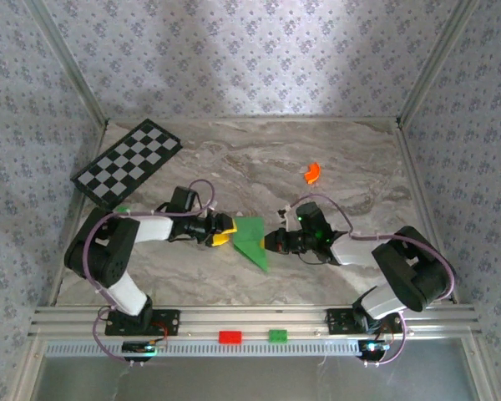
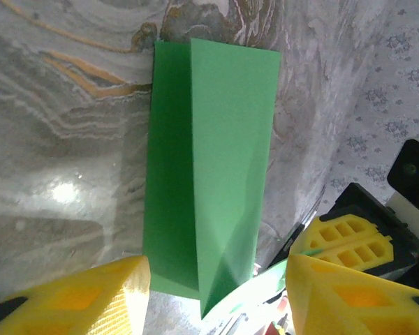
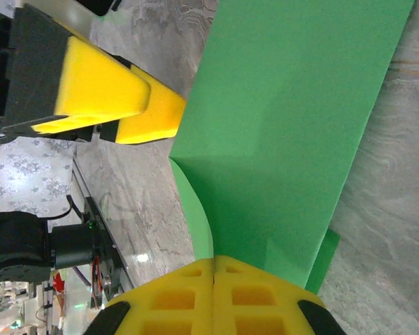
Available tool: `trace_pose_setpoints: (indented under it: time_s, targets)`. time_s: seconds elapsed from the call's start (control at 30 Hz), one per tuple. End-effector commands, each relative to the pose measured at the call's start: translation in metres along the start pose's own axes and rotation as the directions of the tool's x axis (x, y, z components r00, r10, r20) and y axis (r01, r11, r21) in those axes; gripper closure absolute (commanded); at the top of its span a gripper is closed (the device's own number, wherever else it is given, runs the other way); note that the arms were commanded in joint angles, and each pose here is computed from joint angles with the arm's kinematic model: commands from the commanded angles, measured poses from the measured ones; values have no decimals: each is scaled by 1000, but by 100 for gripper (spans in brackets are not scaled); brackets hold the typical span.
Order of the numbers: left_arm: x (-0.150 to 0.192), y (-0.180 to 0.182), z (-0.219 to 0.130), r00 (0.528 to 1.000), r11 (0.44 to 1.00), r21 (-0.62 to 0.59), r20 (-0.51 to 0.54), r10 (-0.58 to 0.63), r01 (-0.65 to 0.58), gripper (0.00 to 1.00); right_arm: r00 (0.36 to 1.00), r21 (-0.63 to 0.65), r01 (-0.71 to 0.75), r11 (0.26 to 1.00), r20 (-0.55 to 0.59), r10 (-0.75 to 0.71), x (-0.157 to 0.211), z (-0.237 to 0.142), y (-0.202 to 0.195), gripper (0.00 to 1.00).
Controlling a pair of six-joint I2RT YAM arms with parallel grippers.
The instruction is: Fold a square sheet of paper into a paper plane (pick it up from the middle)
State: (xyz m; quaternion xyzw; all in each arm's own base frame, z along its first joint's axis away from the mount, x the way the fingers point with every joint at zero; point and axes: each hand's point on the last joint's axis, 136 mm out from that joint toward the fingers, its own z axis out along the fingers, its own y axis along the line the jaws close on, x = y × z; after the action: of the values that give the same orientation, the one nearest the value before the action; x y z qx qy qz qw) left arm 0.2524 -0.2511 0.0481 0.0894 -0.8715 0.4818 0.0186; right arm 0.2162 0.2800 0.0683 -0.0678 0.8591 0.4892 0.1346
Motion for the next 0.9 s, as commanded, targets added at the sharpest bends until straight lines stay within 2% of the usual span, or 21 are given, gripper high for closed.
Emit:
trace_pose_setpoints:
  time_s: [0.0, 0.6, 0.87]
  targets:
    - [-5, -19, 7, 999, 998, 51, -17, 39, -38, 49, 1000, -45, 6, 999, 6, -6, -1, -5, 9, 98]
    - [-8, -25, 35, 998, 995, 94, -57, 30, -25, 65, 1000, -61, -20, 998, 22, 21, 1, -13, 0, 98]
    - [-9, -26, 35, 998, 995, 99, -50, 32, -27, 79, 999, -33, -38, 999, 23, 39, 3, -15, -9, 94]
